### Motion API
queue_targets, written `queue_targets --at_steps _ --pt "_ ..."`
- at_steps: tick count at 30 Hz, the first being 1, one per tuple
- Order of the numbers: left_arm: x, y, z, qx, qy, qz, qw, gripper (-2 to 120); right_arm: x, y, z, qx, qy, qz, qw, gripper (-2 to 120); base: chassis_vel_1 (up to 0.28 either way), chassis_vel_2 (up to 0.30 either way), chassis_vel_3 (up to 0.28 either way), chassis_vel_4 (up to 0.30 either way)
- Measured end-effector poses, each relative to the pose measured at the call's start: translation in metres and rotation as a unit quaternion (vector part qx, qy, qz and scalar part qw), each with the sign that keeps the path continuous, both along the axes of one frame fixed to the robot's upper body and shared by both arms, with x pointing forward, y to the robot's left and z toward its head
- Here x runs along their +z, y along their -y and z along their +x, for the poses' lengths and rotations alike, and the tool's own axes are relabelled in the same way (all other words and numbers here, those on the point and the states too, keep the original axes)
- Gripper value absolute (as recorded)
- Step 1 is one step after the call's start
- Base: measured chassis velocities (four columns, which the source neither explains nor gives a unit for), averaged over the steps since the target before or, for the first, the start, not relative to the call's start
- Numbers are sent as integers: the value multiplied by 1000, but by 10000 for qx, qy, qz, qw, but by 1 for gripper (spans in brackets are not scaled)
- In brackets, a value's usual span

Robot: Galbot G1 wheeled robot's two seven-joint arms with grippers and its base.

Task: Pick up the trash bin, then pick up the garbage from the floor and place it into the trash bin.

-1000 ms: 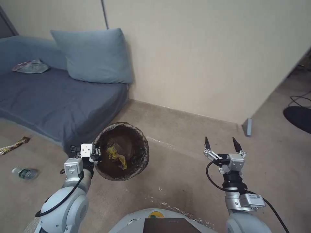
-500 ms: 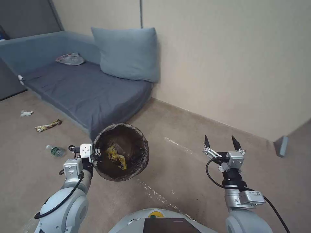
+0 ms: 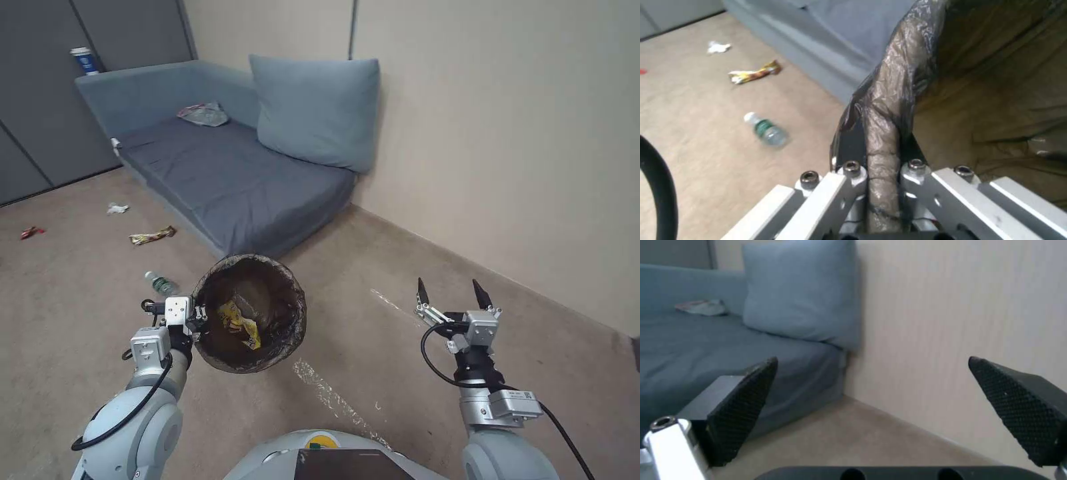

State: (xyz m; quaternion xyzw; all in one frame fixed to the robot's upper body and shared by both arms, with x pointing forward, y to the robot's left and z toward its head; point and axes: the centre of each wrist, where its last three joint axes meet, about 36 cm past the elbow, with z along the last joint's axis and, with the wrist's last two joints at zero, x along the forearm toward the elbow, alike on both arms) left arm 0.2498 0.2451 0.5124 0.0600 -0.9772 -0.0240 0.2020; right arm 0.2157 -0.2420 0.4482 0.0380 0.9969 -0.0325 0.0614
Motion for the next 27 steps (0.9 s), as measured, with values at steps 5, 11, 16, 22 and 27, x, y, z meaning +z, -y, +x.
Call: queue_targets --at_steps 5,11,16,22,27 --pt "0 0 0 2 1 2 10000 2 -1 -1 1 0 -16 14 10000 100 91 95 94 102" --pt "0 0 0 12 6 31 10000 2 -1 0 2 -12 -15 9 10000 100 87 88 92 97" --pt "-1 0 0 19 8 35 10000 2 -1 0 3 -13 -19 11 10000 100 89 91 100 93" --pt "-1 0 0 27 10 36 10000 2 -2 0 4 -7 -28 21 10000 100 84 83 88 77" --pt "-1 0 0 35 13 42 10000 2 -2 0 4 -7 -36 32 10000 100 98 92 80 71"
